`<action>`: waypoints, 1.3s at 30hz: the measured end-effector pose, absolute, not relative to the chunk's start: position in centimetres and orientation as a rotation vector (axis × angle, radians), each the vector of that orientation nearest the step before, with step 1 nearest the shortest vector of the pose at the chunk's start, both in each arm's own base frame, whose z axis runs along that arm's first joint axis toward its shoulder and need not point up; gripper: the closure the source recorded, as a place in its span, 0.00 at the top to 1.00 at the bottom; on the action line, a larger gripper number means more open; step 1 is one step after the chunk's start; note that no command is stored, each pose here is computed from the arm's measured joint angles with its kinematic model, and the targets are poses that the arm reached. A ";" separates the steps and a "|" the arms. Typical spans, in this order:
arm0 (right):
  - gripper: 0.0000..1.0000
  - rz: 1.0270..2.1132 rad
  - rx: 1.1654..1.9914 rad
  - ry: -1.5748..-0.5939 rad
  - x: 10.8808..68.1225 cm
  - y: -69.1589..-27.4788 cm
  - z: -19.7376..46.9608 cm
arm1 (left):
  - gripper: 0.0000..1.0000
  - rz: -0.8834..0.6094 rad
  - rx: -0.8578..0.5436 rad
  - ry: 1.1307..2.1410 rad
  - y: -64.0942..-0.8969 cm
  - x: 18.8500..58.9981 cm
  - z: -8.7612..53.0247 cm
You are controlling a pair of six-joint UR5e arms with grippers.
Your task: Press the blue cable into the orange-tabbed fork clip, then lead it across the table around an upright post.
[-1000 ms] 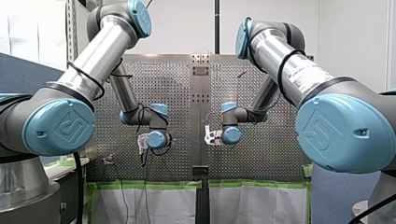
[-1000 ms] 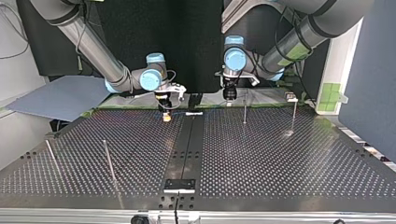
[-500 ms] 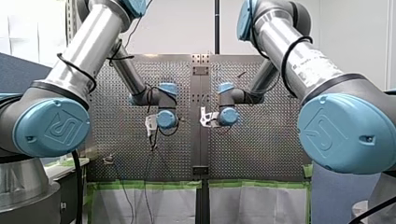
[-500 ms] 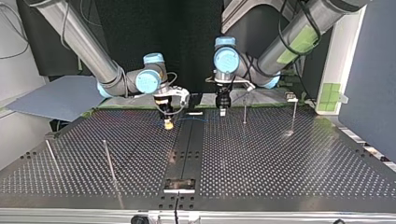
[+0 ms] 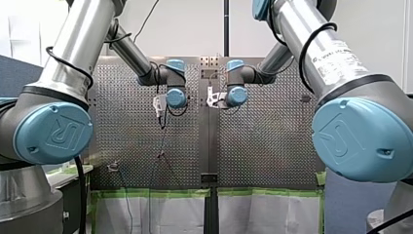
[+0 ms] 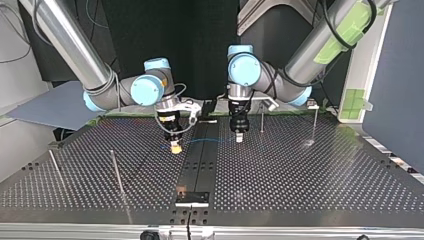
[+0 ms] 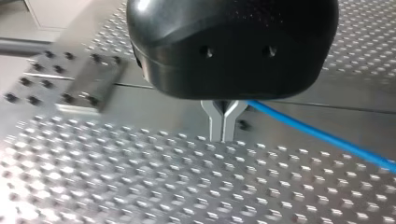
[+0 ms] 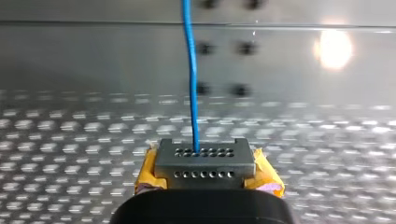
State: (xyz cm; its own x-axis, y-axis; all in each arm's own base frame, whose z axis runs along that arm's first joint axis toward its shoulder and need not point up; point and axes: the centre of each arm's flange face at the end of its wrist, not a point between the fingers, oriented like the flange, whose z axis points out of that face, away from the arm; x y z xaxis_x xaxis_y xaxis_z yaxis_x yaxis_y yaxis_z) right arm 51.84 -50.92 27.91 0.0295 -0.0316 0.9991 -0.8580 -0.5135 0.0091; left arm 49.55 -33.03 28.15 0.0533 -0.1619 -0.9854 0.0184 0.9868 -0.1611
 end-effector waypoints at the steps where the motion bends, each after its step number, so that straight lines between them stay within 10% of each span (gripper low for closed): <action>1: 0.00 1.565 1.629 -0.914 51.8 -50.8 28.7 | 0.00 -0.134 -0.111 1.510 -33.0 49.4 28.7; 39: 0.00 1.658 1.235 -0.889 43.1 -45.5 55.8 | 0.00 -0.277 0.043 1.383 -36.5 43.8 50.8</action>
